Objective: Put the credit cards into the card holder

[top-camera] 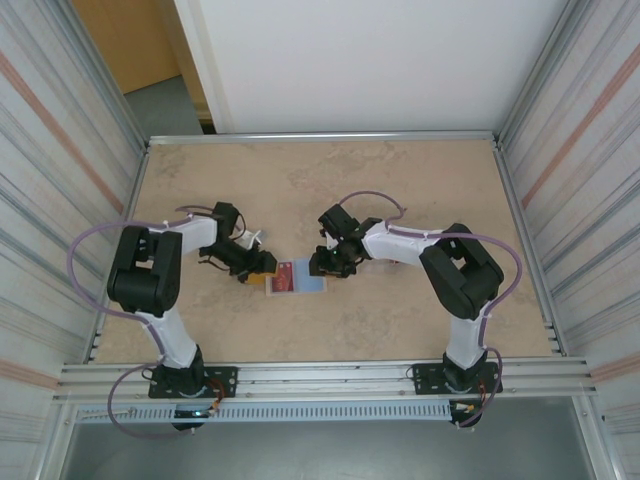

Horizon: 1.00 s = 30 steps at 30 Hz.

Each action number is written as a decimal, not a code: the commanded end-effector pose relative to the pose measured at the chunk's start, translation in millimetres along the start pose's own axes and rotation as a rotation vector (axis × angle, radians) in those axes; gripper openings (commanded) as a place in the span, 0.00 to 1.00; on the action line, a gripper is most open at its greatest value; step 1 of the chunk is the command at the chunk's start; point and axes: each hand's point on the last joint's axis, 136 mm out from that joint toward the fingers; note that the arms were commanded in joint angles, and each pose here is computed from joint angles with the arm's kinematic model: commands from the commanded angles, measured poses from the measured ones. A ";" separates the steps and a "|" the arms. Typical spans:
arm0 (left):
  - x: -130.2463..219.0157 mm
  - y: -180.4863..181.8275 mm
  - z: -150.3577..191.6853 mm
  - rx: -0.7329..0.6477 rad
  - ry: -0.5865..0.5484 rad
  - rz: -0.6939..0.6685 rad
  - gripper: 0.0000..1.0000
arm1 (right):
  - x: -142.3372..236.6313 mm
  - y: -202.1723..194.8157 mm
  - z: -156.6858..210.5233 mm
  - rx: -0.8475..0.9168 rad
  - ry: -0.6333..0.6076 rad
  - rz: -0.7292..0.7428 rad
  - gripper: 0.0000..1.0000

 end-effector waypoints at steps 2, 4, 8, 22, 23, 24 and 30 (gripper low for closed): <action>-1.9 -15.0 0.2 0.011 0.015 0.079 0.46 | -16.6 -11.0 14.5 -0.035 0.053 0.007 0.37; 1.3 -21.1 -0.9 -0.001 0.007 0.099 0.43 | -18.5 -12.3 16.6 -0.036 0.060 0.009 0.37; 8.2 -34.7 -3.4 -0.021 -0.016 0.149 0.36 | -18.6 -13.7 16.9 -0.040 0.052 0.001 0.37; 14.9 -60.4 -5.7 -0.056 -0.025 0.245 0.35 | -16.3 4.2 12.6 -0.027 0.033 -0.060 0.37; 13.7 -60.9 -5.4 -0.056 -0.021 0.250 0.35 | -17.0 5.2 12.2 -0.031 0.035 -0.069 0.37; 12.9 -61.9 -5.3 -0.057 -0.017 0.254 0.35 | -18.7 5.7 13.1 -0.032 0.042 -0.073 0.37; 12.8 -82.3 -5.8 -0.085 0.002 0.350 0.34 | -20.0 7.8 11.4 -0.047 0.035 -0.105 0.37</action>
Point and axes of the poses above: each hand's point on the last joint's axis, 136 mm out from that joint toward the fingers, its own x axis back along the fingers, its own y axis along the line the jaws close on, z = x × y, and after that the axes turned 1 degree about x, right-handed
